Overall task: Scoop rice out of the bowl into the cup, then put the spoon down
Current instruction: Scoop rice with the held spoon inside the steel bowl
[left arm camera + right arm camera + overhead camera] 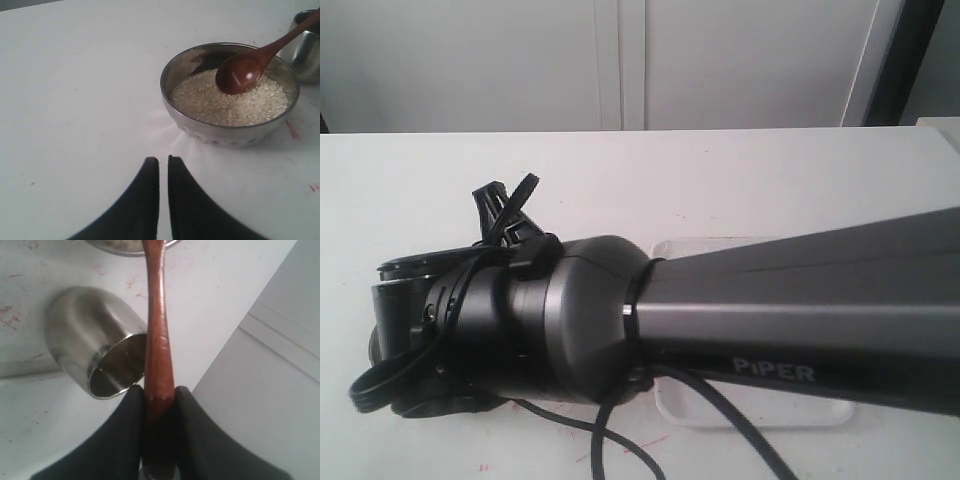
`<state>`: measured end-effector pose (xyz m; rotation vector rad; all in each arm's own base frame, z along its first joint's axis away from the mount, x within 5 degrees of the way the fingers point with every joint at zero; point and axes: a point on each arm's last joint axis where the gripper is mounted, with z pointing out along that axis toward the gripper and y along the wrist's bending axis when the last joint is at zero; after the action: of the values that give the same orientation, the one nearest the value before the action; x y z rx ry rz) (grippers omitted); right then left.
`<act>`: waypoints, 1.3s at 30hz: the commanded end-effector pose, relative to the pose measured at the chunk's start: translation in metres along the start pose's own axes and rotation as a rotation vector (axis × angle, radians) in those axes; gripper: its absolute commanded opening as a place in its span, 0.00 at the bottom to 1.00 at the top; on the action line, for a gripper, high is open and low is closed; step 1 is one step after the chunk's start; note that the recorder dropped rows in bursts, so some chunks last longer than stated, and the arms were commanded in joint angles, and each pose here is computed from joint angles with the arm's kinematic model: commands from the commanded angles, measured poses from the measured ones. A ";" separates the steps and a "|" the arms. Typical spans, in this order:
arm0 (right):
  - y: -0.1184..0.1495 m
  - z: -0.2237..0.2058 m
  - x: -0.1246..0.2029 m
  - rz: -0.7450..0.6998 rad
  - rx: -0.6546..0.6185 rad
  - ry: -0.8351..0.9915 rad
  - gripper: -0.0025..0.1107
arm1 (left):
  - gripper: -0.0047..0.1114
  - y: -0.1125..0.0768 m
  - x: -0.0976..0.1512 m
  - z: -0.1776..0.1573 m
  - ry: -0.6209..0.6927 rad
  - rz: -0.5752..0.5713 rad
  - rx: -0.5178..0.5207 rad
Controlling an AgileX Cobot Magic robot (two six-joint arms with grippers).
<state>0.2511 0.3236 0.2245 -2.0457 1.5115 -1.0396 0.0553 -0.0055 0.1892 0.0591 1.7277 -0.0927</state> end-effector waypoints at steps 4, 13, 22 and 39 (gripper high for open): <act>0.004 -0.001 -0.004 0.062 -0.039 -0.025 0.04 | 0.16 0.000 -0.002 -0.001 -0.007 -0.011 0.001; 0.008 -0.001 -0.010 0.169 -0.081 -0.080 0.04 | 0.16 0.000 -0.002 -0.001 -0.007 -0.011 0.001; 0.014 0.004 -0.015 0.181 -0.122 -0.089 0.04 | 0.16 0.000 -0.002 -0.001 -0.007 -0.011 0.001; 0.016 0.003 -0.019 0.409 -0.160 -0.109 0.04 | 0.16 0.000 -0.002 -0.001 -0.007 -0.011 0.001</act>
<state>0.2425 0.3333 0.2069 -1.7639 1.8762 -0.6806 0.0553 -0.0055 0.1892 0.0591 1.7277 -0.0927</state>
